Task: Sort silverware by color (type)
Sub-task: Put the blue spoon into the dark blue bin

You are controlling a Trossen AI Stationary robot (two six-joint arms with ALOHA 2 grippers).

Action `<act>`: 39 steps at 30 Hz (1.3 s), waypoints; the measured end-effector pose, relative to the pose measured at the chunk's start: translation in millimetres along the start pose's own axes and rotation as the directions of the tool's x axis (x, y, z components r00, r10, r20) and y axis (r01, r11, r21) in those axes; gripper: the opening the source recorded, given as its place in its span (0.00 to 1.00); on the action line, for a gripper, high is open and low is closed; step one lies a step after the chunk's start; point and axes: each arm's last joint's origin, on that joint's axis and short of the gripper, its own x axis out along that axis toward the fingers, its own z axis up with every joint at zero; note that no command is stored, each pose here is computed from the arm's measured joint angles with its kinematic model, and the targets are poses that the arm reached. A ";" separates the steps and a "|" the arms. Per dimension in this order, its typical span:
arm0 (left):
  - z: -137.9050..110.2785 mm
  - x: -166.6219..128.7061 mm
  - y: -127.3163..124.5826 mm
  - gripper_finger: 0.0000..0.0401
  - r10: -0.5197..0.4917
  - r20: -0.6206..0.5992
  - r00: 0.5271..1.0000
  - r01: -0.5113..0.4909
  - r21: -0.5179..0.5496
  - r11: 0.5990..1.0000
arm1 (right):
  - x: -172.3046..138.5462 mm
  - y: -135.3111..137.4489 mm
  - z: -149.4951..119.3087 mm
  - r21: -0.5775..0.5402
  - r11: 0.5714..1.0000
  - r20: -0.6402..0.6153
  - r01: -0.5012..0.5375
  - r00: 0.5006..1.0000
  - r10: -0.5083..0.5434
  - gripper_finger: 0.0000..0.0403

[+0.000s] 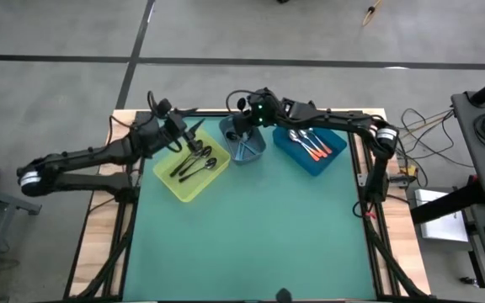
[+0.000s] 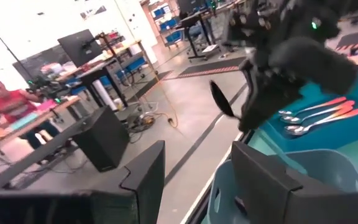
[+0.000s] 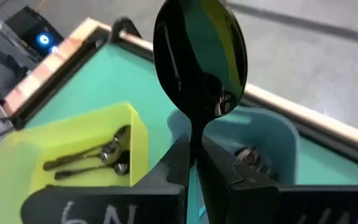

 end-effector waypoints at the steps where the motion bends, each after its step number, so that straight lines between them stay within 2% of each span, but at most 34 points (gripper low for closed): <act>1: -1.8 2.0 2.4 0.41 -0.010 0.000 1.000 0.010 -0.009 1.000 | 4.0 -0.6 -2.6 0.004 1.000 -0.013 -0.001 1.000 0.001 0.03; 12: -13.1 20.7 6.1 0.41 -0.018 -0.019 1.000 0.017 -0.027 0.999 | 33.1 -6.9 -20.1 0.064 0.997 -0.067 0.033 0.997 -0.029 0.03; 23: -16.8 26.9 4.0 0.41 -0.017 -0.031 0.999 0.017 -0.011 1.000 | 44.2 -9.8 -28.6 0.099 0.994 -0.096 0.056 0.994 -0.046 0.03; 34: -17.1 27.0 4.4 0.41 -0.015 -0.033 0.999 0.015 -0.007 1.000 | 44.5 -10.6 -28.6 0.082 0.993 -0.083 0.080 0.994 -0.073 0.03; 39: -18.8 26.8 3.8 0.41 -0.018 -0.038 0.999 0.017 -0.006 1.000 | 44.5 -9.7 -28.4 0.029 0.996 -0.074 0.078 0.994 -0.076 0.03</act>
